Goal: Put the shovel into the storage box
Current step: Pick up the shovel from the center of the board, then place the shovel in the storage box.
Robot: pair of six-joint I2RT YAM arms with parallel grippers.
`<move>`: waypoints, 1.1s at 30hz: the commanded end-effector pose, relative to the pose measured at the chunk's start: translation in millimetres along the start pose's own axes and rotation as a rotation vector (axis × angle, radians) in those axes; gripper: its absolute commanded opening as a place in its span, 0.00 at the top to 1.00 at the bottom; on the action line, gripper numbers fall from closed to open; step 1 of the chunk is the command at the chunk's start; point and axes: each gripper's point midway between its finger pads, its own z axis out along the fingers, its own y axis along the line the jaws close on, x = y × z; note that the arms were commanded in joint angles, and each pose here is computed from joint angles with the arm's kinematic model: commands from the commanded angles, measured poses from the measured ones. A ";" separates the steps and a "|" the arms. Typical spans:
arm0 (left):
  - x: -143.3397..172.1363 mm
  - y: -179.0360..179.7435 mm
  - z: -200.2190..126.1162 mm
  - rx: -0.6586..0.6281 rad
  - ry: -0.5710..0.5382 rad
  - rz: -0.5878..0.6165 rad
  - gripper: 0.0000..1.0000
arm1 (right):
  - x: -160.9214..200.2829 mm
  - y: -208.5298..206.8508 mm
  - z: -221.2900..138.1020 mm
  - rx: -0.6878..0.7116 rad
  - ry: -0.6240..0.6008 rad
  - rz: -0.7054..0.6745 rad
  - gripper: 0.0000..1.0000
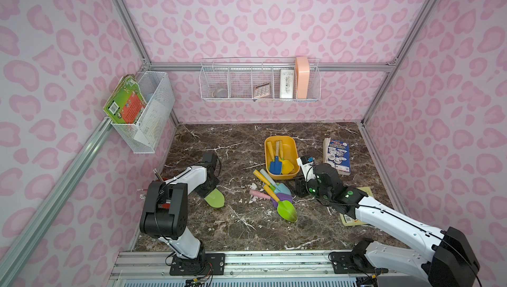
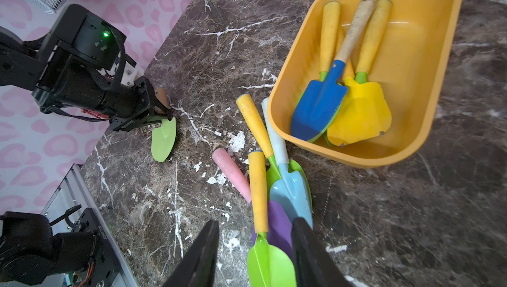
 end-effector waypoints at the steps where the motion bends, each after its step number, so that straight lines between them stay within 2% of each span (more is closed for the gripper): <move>1: 10.3 -17.9 -9.7 0.056 0.043 0.084 0.98 | -6.7 -1.0 -2.2 -0.001 -0.032 0.004 0.54; 15: 30.5 -143.0 -108.2 0.290 -0.040 0.439 0.98 | -8.9 -12.2 -15.9 0.019 -0.072 0.031 0.54; 25: 57.9 -216.3 -146.0 0.438 -0.027 0.554 0.99 | -5.1 -24.8 -26.1 0.044 -0.093 0.065 0.54; 33: 80.1 -270.7 -157.3 0.520 -0.019 0.616 0.99 | -3.9 -31.2 -30.7 0.065 -0.099 0.080 0.54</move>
